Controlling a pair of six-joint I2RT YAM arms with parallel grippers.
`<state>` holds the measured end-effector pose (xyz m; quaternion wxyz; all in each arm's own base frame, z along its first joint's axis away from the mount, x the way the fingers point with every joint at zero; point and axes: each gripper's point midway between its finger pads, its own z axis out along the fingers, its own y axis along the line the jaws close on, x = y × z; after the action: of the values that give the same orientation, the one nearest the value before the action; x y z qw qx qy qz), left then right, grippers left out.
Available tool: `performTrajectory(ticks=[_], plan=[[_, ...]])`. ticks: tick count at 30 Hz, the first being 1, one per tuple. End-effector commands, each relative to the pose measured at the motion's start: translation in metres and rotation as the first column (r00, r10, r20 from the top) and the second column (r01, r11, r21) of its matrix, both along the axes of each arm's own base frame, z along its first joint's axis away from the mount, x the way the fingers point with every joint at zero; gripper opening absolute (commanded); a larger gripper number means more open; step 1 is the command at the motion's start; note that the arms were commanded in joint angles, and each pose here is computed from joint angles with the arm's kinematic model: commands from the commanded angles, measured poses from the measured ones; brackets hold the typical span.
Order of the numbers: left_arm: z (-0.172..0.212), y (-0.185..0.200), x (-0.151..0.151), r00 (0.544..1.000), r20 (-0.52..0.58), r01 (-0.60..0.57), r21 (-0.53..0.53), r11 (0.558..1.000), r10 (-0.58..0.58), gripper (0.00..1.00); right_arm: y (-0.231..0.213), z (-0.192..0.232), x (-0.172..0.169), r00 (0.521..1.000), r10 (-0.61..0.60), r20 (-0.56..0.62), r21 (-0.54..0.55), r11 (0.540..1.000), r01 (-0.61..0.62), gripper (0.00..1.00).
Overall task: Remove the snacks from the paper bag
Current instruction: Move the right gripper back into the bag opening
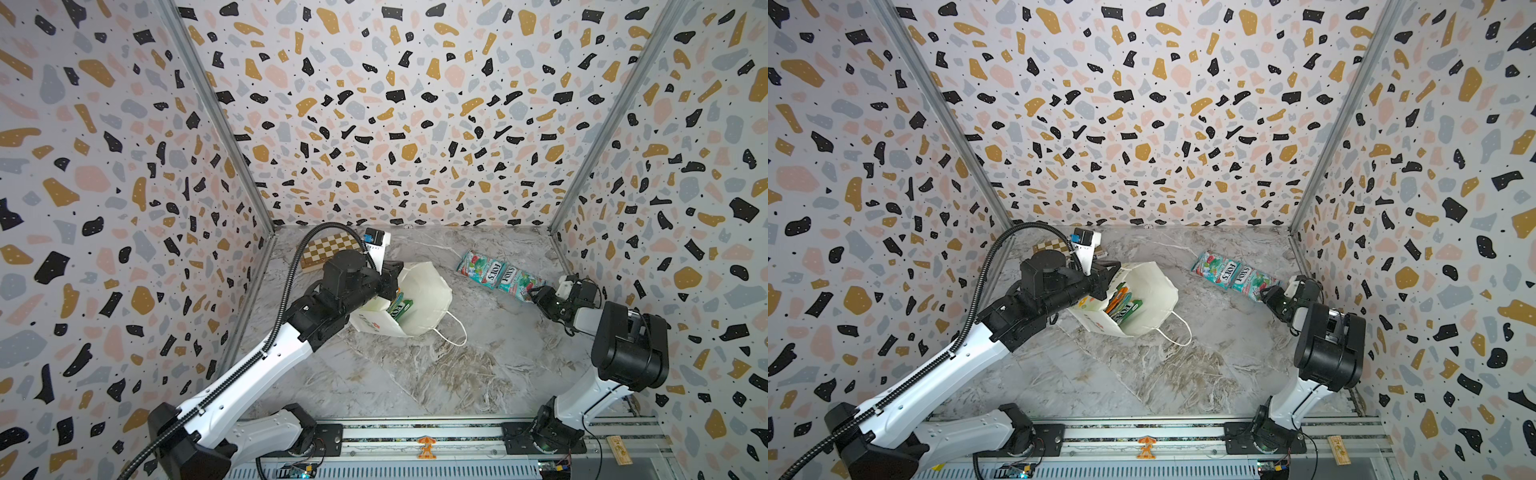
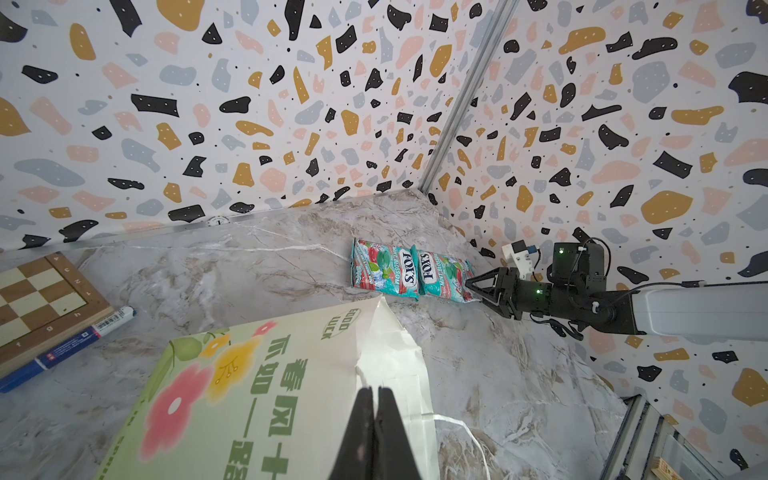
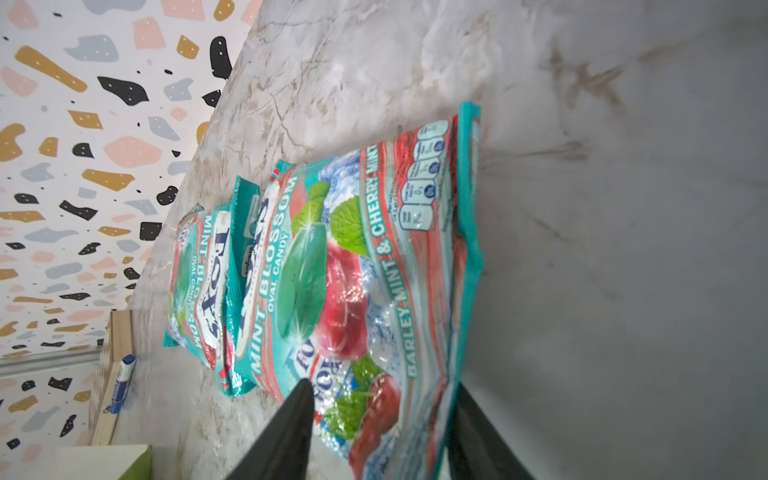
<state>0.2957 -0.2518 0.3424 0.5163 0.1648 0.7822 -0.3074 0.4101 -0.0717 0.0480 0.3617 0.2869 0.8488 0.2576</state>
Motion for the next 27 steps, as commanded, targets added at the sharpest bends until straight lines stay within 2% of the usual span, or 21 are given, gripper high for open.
performTrajectory(ticks=[1, 6, 10, 13, 16, 21, 27], plan=[[0.014, 0.0, -0.002, 0.998, 0.057, 0.008, -0.02, 1.0, -0.007, 0.0, -0.005, 0.018, 0.002, 1.0, -0.012, 0.018, -0.07, 0.997, 0.014, 0.6], [0.015, -0.001, -0.005, 0.998, 0.061, 0.025, -0.016, 1.0, -0.024, 0.0, -0.012, 0.039, -0.007, 0.997, -0.053, 0.049, -0.192, 0.979, 0.062, 0.66], [0.014, -0.003, -0.008, 0.997, 0.062, 0.046, -0.012, 0.999, -0.045, 0.0, -0.008, 0.066, -0.012, 0.993, -0.059, 0.102, -0.282, 0.956, 0.086, 0.67], [0.014, -0.007, -0.011, 0.995, 0.062, 0.078, -0.015, 0.997, -0.077, 0.0, 0.01, 0.092, -0.013, 0.981, 0.0, 0.195, -0.286, 0.957, 0.057, 0.67], [0.014, -0.017, -0.017, 0.989, 0.058, 0.139, -0.024, 0.99, -0.138, 0.0, 0.046, 0.117, -0.013, 0.953, 0.133, 0.273, -0.287, 0.957, -0.052, 0.66], [0.012, -0.023, -0.021, 0.982, 0.047, 0.186, -0.031, 0.982, -0.185, 0.0, 0.118, 0.158, -0.026, 0.832, 0.391, 0.394, -0.326, 0.906, -0.271, 0.67], [0.012, -0.025, -0.025, 0.978, 0.04, 0.206, -0.037, 0.978, -0.205, 0.0, 0.197, 0.192, -0.058, 0.651, 0.603, 0.461, -0.367, 0.798, -0.479, 0.66]])
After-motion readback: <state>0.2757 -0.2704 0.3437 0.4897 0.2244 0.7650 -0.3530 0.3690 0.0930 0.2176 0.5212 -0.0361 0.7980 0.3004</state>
